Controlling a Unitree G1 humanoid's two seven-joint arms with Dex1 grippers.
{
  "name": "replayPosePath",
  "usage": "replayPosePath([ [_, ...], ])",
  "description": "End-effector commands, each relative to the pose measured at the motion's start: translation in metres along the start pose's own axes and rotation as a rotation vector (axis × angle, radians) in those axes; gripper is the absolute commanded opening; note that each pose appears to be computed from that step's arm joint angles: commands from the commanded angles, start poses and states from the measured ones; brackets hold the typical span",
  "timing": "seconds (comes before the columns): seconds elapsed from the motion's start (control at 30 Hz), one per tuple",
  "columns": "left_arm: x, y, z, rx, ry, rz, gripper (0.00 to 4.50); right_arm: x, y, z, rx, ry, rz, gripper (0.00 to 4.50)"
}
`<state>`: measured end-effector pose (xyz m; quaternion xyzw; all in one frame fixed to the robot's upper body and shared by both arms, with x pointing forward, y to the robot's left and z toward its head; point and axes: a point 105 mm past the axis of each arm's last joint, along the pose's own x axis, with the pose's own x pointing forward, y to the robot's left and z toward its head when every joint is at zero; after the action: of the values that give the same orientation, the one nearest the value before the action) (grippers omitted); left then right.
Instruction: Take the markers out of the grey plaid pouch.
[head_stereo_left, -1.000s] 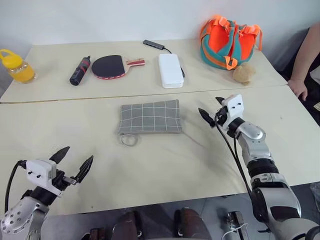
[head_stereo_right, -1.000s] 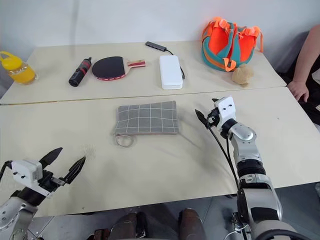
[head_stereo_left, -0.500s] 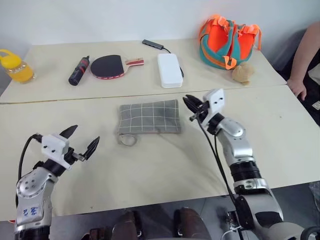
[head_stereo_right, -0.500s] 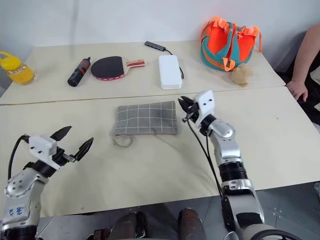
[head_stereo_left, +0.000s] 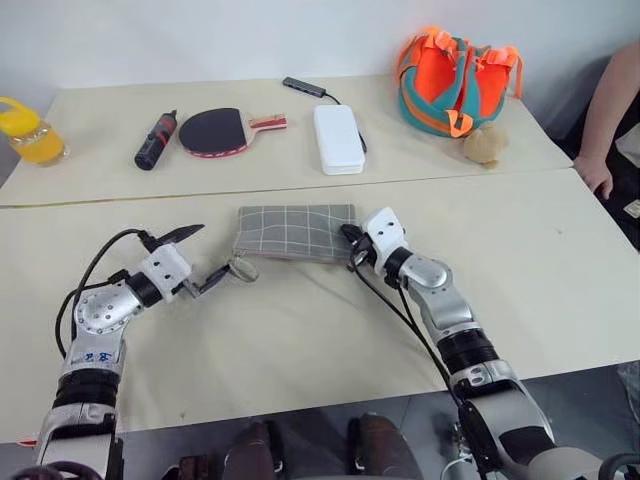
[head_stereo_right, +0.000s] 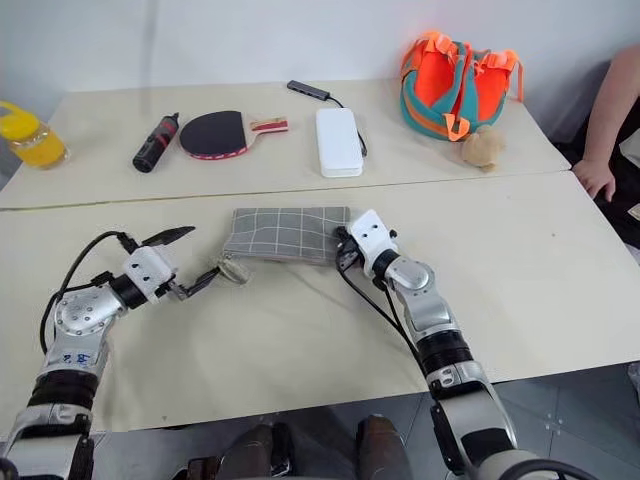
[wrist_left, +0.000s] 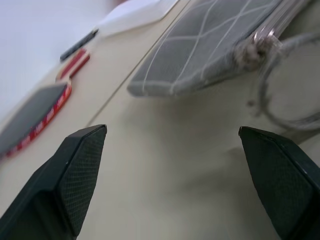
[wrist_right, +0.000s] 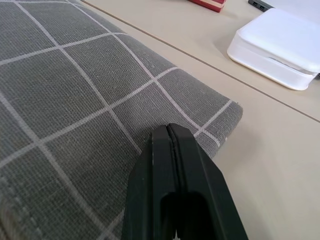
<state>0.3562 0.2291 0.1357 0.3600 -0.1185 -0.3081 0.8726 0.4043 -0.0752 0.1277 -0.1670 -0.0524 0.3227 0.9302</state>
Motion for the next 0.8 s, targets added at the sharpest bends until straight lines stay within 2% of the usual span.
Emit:
replayPosePath([
  [0.03, 0.018, -0.009, 0.01, 0.035, -0.064, -0.053, 4.5, -0.008, -0.006, -0.006, 0.0, 0.023, -0.018, 0.02],
  [0.3, 0.038, -0.022, 0.022, 0.123, -0.129, -0.173, 4.5, -0.012, -0.002, -0.005, 0.003, 0.016, -0.016, 0.02],
  [0.4, 0.04, -0.025, 0.022, 0.121, -0.137, -0.205, 3.96, -0.013, -0.001, -0.005, 0.005, 0.016, -0.019, 0.0],
  [0.67, 0.037, -0.028, 0.02, 0.102, -0.139, -0.216, 1.45, -0.014, -0.003, -0.003, -0.006, 0.012, -0.022, 0.0],
  [0.8, 0.036, -0.027, 0.021, 0.081, -0.145, -0.203, 0.24, -0.012, 0.003, 0.015, 0.03, -0.062, 0.037, 0.0],
])
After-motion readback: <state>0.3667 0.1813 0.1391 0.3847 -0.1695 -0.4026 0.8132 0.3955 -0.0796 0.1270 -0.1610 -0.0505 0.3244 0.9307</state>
